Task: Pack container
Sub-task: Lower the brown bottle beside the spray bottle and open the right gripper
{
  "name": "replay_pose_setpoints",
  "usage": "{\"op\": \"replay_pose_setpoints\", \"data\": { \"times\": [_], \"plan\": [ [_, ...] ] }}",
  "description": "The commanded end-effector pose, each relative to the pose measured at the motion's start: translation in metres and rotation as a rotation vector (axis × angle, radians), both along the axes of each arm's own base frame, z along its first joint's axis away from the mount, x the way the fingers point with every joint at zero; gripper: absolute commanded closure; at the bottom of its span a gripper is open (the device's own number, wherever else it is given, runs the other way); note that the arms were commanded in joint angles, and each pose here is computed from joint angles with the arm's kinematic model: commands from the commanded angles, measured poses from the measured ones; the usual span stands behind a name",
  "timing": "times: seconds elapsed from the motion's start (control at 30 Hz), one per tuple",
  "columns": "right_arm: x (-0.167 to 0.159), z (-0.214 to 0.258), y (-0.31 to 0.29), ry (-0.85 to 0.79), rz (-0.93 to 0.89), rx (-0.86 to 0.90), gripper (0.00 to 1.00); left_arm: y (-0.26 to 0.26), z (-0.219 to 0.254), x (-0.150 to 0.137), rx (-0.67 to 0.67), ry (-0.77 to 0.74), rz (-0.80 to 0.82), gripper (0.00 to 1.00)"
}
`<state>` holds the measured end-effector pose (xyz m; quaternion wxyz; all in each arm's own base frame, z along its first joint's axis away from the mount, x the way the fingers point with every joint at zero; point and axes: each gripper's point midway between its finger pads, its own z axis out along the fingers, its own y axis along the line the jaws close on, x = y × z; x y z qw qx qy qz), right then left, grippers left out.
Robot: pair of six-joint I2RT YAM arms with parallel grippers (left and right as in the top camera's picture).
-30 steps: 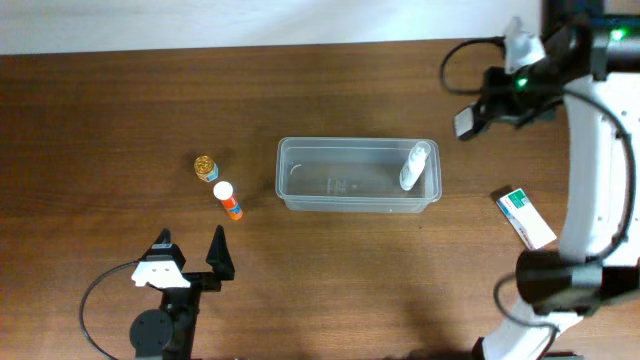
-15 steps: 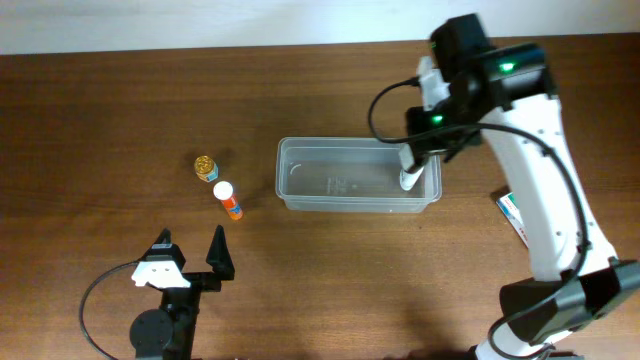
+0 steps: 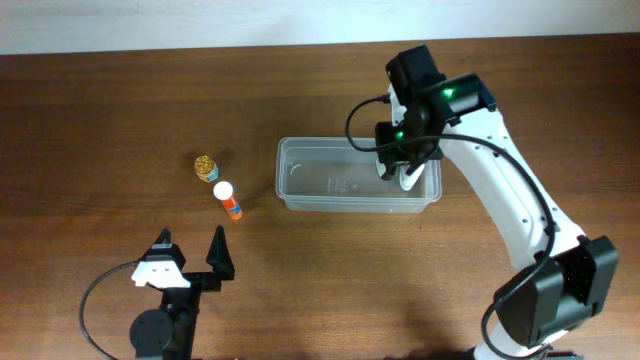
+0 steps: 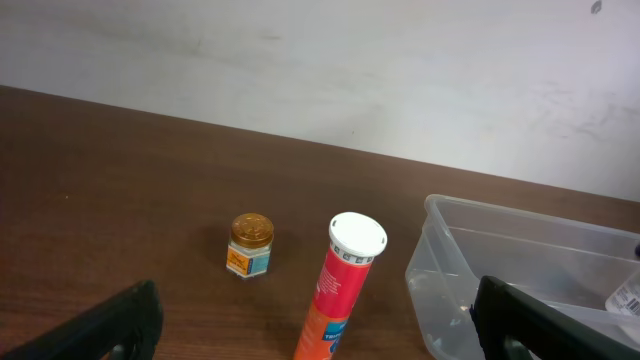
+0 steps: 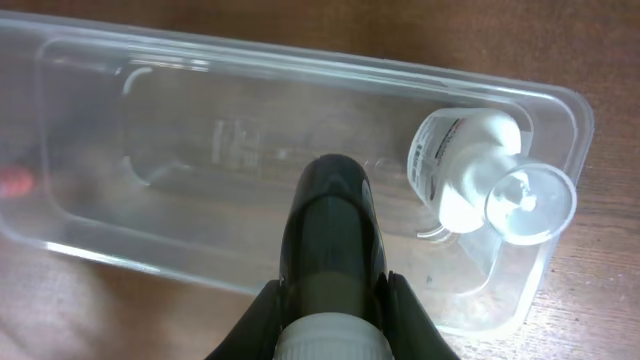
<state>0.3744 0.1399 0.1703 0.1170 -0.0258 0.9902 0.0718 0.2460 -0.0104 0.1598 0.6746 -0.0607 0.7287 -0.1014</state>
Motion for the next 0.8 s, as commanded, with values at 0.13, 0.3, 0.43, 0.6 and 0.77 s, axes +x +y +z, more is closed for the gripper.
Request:
{"op": "replay_pose_setpoints", "data": {
  "times": [0.13, 0.3, 0.43, 0.6, 0.77],
  "plan": [
    [0.011, -0.022, 0.000, -0.001, -0.077, -0.016, 0.81, -0.001, -0.001, 0.000, 0.015, -0.002, -0.008, 0.01],
    [0.016, -0.036, -0.008, 0.013, -0.128, -0.067, 0.81, -0.001, -0.001, 0.000, 0.015, -0.003, -0.008, 0.00],
    [0.017, -0.049, -0.008, 0.041, -0.128, -0.079, 0.81, -0.001, -0.001, 0.000, 0.015, -0.003, -0.008, 0.01],
    [0.020, -0.061, -0.010, 0.059, -0.130, -0.102, 0.80, -0.001, -0.001, 0.000, 0.015, -0.003, -0.007, 0.01],
    [0.024, -0.074, -0.011, 0.072, -0.134, -0.118, 0.76, -0.001, -0.001, 0.000, 0.015, -0.003, -0.007, 0.01]
  ]
}}
